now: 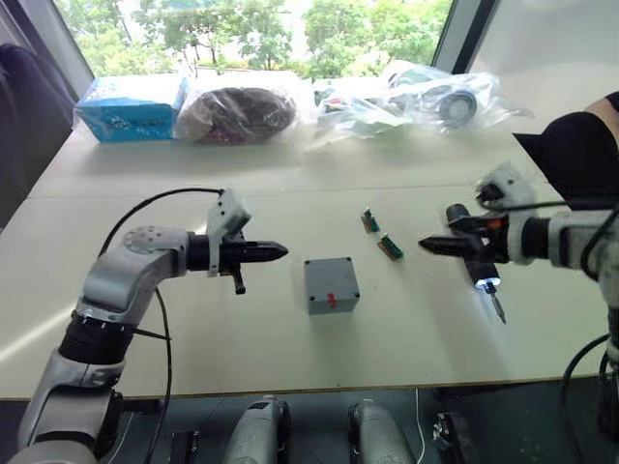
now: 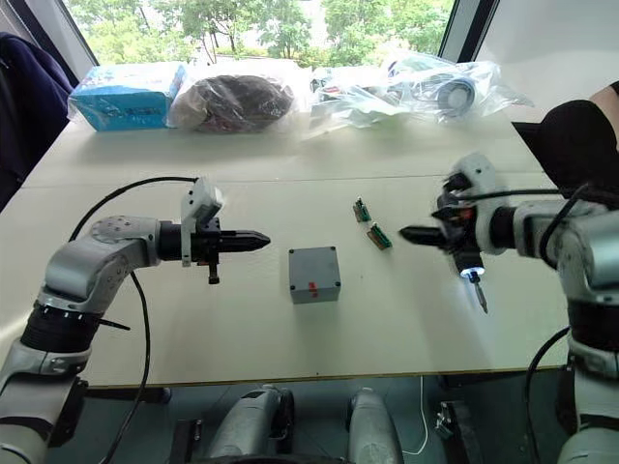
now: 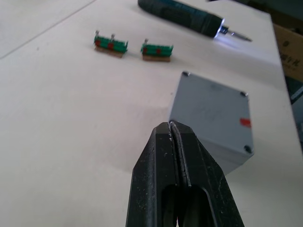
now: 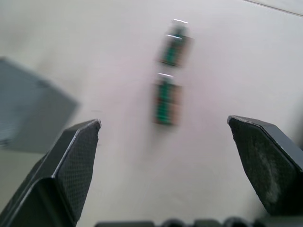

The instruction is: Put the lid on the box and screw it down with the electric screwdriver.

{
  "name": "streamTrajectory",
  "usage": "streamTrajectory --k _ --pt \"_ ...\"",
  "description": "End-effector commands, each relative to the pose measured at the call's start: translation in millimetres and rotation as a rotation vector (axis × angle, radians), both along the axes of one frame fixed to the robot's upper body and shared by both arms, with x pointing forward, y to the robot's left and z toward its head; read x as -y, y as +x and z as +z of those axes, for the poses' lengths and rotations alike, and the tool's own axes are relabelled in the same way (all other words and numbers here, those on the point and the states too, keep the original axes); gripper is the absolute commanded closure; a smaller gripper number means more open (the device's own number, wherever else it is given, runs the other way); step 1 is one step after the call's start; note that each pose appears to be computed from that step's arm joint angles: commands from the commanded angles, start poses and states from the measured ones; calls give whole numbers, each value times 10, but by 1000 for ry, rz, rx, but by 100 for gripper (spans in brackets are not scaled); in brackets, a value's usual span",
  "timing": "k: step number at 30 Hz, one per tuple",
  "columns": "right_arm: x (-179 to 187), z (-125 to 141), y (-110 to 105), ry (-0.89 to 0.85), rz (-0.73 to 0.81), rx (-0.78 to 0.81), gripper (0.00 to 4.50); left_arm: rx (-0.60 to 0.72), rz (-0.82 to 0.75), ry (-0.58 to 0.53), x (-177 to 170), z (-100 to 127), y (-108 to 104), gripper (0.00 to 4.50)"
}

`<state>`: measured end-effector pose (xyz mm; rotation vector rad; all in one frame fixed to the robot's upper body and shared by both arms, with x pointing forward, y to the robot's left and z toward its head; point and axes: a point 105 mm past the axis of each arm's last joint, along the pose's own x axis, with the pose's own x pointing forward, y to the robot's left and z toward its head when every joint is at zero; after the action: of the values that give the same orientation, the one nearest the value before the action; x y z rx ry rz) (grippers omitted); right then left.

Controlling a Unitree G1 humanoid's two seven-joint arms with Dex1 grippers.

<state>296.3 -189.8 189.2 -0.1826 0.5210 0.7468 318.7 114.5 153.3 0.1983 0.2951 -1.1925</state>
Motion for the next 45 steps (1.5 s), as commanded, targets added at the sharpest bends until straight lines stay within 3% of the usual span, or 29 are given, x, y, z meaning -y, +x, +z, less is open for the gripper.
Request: streamTrajectory --k 1,6,13,18,27,32,35,40,45 --pt "-301 -129 -313 -59 187 50 1 43 -34 86 -12 -92 -6 450" --pt "-594 -487 -568 -55 287 17 1 44 -89 125 86 -246 -110 450" --pt "-832 -752 -530 -44 260 32 1 54 -112 131 249 -358 -130 450" --pt "-940 -764 -545 -12 263 31 1 66 -125 131 326 -375 -84 450" --pt "-1061 -713 -605 49 280 2 1 136 -67 63 467 -277 187 450" --pt "-1033 -666 -638 47 283 1 1 136 -33 60 410 -280 265 450" --pt "-879 -588 -643 -23 297 30 1 138 18 96 201 -303 311 450" --pt "-588 -556 -331 -151 221 127 1 62 -36 135 59 -400 88 450" --pt "-590 -621 -123 -209 300 201 1 -33 -162 143 131 -502 -311 450"
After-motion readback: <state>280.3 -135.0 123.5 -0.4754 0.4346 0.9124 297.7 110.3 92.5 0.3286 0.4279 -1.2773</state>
